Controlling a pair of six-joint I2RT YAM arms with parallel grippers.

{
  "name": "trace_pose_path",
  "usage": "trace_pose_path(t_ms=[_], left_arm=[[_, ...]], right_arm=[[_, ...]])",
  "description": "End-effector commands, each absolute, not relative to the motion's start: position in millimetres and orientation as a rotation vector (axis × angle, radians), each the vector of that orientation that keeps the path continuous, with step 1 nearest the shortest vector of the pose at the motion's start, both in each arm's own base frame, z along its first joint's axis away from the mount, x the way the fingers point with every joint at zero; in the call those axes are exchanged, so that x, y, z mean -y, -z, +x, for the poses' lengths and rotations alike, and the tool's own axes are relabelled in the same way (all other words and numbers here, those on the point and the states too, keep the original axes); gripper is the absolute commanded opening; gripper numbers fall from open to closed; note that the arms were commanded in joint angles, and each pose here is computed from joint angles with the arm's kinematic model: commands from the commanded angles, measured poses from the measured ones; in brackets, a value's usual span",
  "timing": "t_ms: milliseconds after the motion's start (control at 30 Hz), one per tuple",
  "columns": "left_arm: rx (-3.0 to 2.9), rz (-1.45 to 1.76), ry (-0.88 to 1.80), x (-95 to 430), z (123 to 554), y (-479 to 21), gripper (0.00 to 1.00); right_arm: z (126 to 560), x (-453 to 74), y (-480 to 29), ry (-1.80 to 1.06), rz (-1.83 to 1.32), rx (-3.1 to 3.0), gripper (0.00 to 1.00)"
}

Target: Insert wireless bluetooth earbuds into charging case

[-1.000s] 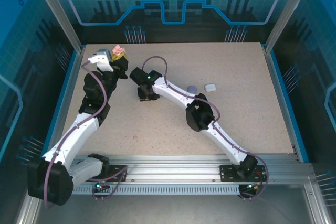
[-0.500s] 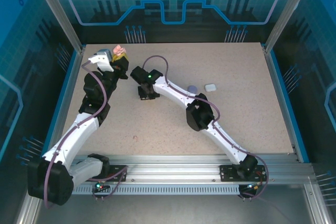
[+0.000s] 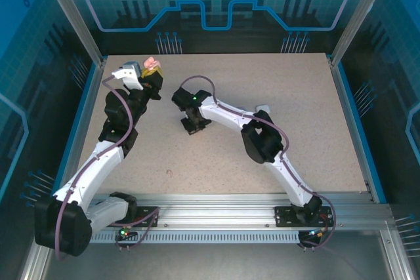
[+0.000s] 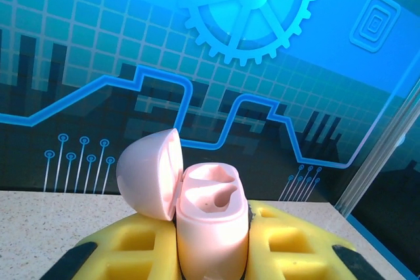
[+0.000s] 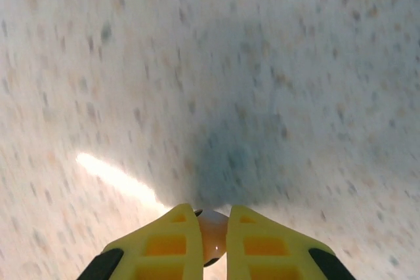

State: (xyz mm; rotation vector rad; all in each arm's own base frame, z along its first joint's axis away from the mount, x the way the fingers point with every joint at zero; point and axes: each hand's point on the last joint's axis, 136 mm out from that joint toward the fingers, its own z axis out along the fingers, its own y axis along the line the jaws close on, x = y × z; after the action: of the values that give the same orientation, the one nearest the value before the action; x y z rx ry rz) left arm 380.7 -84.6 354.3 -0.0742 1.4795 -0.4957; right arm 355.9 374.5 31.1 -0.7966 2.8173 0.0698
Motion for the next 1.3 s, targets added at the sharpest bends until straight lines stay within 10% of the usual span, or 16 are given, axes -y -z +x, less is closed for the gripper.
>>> trace_pose_path(t_ms=[0, 700, 967, 1267], left_arm=[[-1.452, -0.062, 0.542, 87.3, 376.8, -364.6, 0.00], [-1.457, -0.062, 0.605, 95.8, 373.5, -363.9, 0.00], [-1.449, -0.056, 0.614, 99.2, 374.0, -366.7, 0.00], [-1.451, -0.044, 0.613, 101.8, 374.6, -366.9, 0.00]], right_arm=[[349.2, -355.3, -59.9, -0.049, -1.019, -2.712, 0.06], [313.2, -328.1, -11.4, 0.022, -1.065, -2.912, 0.14], [310.5, -330.1, -28.4, -0.014, -0.935, -2.938, 0.42], [314.0, -342.6, -54.2, -0.157, -0.583, -2.978, 0.48]])
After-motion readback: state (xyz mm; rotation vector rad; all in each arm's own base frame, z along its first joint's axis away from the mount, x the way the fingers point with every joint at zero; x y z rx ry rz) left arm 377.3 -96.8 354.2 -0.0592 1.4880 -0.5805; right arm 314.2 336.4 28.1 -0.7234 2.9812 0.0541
